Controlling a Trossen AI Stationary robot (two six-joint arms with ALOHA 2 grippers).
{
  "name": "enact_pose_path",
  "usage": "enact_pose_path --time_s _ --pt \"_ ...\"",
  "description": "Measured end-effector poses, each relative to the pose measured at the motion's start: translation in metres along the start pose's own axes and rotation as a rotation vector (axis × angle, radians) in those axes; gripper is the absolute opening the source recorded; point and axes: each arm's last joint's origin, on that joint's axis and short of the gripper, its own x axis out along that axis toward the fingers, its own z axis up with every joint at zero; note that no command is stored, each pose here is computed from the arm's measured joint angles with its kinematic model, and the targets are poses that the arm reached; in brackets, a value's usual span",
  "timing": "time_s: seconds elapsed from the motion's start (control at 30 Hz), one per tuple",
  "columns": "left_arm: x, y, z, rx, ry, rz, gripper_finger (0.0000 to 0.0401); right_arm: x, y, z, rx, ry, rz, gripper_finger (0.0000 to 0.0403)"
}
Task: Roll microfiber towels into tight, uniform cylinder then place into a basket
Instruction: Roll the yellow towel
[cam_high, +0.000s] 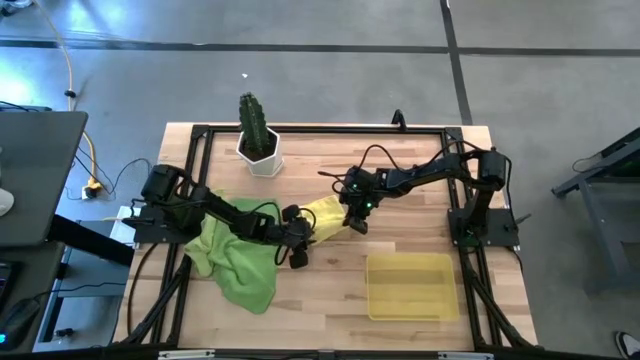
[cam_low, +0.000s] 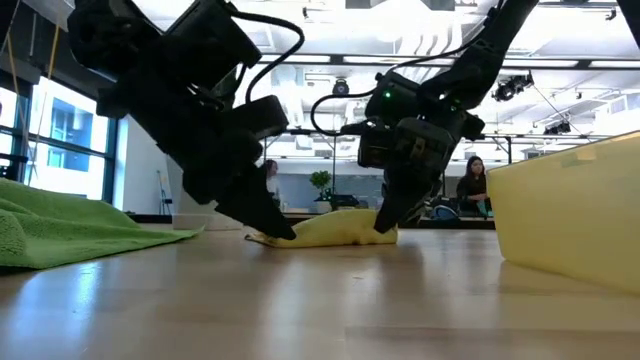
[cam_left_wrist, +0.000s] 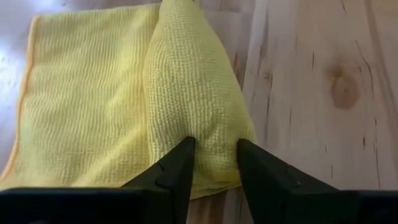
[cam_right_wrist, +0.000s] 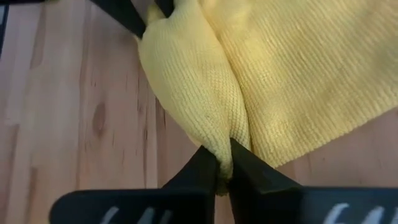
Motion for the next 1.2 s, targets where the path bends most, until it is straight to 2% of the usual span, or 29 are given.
enact_pose_path --time_s 0.2,0.33,0.47,0.57,0.7,0.83,1.0,1.2 --pt "0.003 0.006 -0.001 -0.076 0.026 0.000 0.0083 -0.004 0.001 0.002 -0.198 -0.011 -0.004 0.0087" --pt "0.004 0.010 0.000 -0.135 0.047 -0.045 0.0043 -0.021 0.003 0.008 -0.347 -0.042 -0.084 0.0128" --pt "0.007 0.017 0.002 -0.239 0.070 -0.098 0.0007 -0.045 0.013 0.014 -0.511 -0.059 -0.198 0.0139" --pt "0.008 0.022 0.004 -0.299 0.088 -0.133 0.0007 -0.058 0.027 0.016 -0.642 -0.080 -0.201 0.0138" --pt "0.010 0.030 0.006 -0.361 0.110 -0.177 0.0004 -0.055 0.043 0.008 -0.824 -0.085 -0.179 0.0138" --pt "0.011 0.037 0.007 -0.400 0.116 -0.188 0.0002 -0.039 0.045 0.001 -0.882 -0.125 -0.190 0.0138" --pt "0.012 0.040 0.008 -0.410 0.116 -0.206 0.0002 -0.024 0.041 -0.008 -0.896 -0.145 -0.300 0.0138" --pt "0.012 0.043 0.009 -0.417 0.115 -0.205 0.0001 -0.017 0.044 -0.013 -0.902 -0.112 -0.271 0.0138"
